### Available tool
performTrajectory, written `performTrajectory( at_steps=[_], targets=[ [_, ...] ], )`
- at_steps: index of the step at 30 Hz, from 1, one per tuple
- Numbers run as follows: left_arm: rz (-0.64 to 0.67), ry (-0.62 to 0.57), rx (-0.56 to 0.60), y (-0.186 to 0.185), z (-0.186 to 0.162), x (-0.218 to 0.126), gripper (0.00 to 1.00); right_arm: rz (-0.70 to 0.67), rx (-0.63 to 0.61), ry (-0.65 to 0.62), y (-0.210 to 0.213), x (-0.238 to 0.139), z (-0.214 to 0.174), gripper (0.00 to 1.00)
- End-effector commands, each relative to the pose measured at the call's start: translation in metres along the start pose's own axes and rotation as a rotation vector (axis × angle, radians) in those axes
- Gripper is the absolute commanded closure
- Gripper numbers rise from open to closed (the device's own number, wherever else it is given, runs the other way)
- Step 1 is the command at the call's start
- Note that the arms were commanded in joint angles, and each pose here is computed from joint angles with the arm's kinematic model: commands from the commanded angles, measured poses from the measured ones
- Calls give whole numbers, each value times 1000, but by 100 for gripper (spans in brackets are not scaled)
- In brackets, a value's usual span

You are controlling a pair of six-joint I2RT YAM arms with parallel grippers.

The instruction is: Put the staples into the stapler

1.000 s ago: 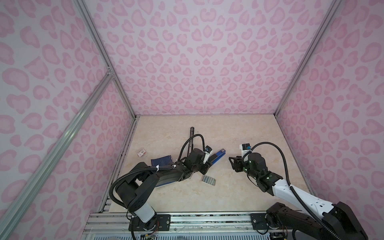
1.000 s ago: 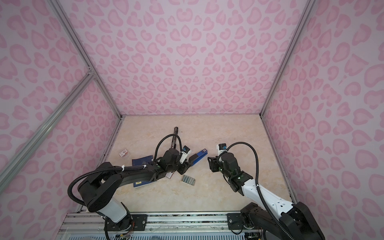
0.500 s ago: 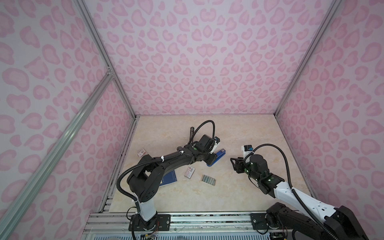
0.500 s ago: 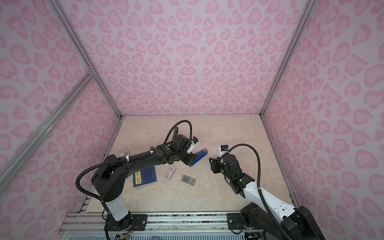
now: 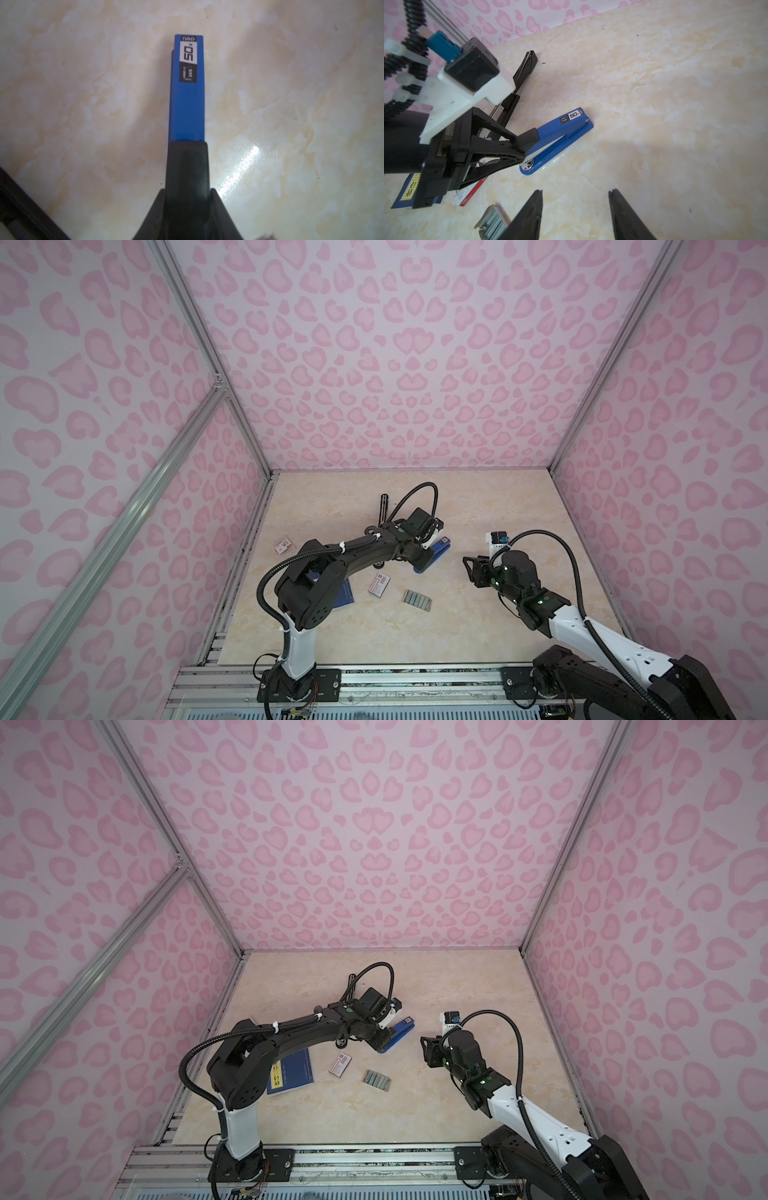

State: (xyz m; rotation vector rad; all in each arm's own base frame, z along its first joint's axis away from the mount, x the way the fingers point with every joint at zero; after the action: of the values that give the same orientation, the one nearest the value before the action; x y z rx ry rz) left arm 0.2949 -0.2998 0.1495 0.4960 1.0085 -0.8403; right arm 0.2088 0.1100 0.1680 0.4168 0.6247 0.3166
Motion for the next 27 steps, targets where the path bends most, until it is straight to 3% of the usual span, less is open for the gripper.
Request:
performTrajectory(
  at_steps=[1, 18, 27],
  targets=[
    [-22, 41, -2, -1, -7, 5, 78, 12, 12, -16, 1, 1, 1, 46],
    [-58, 102, -19, -4, -28, 26, 84, 9, 21, -27, 1, -2, 2, 46],
    [-21, 34, -74, 1, -4, 17, 84, 8, 23, -36, 0, -4, 2, 46]
  ],
)
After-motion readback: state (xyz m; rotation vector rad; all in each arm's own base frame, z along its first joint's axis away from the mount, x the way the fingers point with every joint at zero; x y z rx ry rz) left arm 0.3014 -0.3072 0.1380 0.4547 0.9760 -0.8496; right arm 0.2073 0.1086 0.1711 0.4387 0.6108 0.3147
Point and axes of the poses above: each gripper's point midway between its finger pads, its own x axis out along the fingers, its own y axis along the line the jaws close on, z = x × y, the point moved 10 cm from there along -x, back along the fingers, and after that the axes turned 7 degrees about x, right-handed, at the moved point
